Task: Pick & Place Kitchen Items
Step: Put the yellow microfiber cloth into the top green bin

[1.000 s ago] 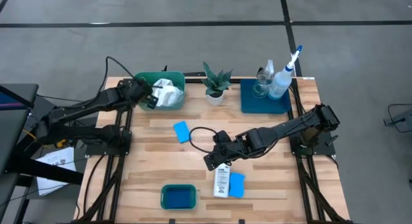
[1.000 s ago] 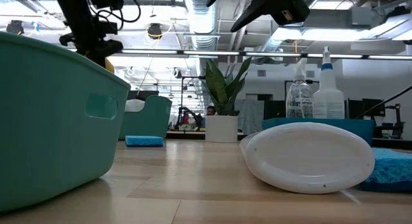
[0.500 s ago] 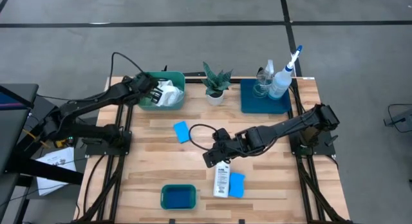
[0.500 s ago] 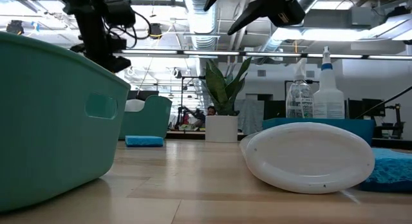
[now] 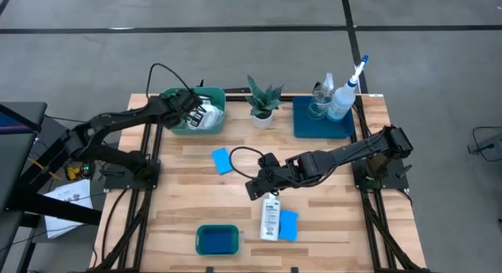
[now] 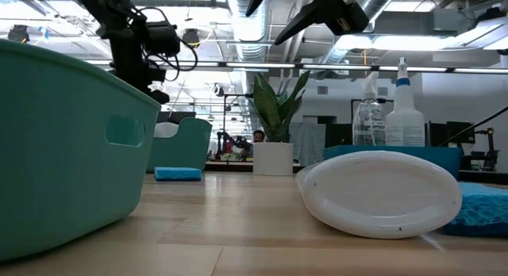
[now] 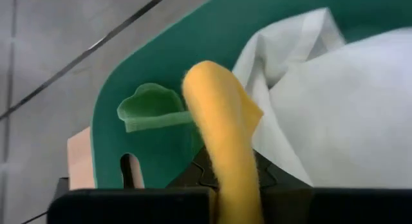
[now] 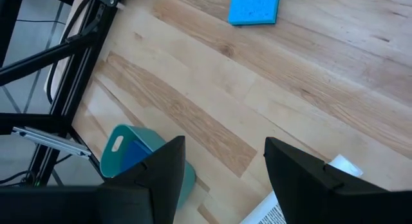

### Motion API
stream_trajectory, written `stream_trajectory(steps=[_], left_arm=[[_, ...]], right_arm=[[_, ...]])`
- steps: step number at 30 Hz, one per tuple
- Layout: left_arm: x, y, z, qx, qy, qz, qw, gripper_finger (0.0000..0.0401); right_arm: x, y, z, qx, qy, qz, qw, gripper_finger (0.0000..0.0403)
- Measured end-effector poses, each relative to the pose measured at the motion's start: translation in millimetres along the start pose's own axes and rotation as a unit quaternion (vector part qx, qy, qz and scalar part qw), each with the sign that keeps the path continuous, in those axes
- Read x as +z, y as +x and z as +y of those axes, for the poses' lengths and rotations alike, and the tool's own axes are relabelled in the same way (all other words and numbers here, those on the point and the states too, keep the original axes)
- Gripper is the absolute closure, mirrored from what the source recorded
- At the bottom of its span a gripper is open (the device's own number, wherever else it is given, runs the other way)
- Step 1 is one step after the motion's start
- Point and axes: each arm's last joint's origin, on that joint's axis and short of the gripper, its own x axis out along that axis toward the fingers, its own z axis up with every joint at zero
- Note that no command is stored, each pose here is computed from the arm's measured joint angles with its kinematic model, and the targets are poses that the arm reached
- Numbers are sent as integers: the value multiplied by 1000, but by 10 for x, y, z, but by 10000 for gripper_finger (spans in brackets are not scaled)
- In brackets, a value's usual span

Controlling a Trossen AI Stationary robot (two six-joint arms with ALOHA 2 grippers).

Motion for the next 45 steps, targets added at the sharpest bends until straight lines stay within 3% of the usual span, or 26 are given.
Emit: stream_trajectory(steps=[5, 21, 31, 45], left_arm=[[7, 84, -60, 24, 7, 2, 1000, 396], [0, 213, -108, 30, 9, 14, 999, 395], [-210, 354, -104, 29, 16, 43, 999, 395], [-209, 380, -129, 17, 0, 27, 999, 350]], right_arm=[[2, 0, -1, -1, 0, -4, 1000, 198], [2, 0, 0, -2, 0, -6, 1000, 198], [2, 0, 0, -2, -6, -6, 1000, 198], [50, 11, -14, -3, 0, -10, 1000, 198]])
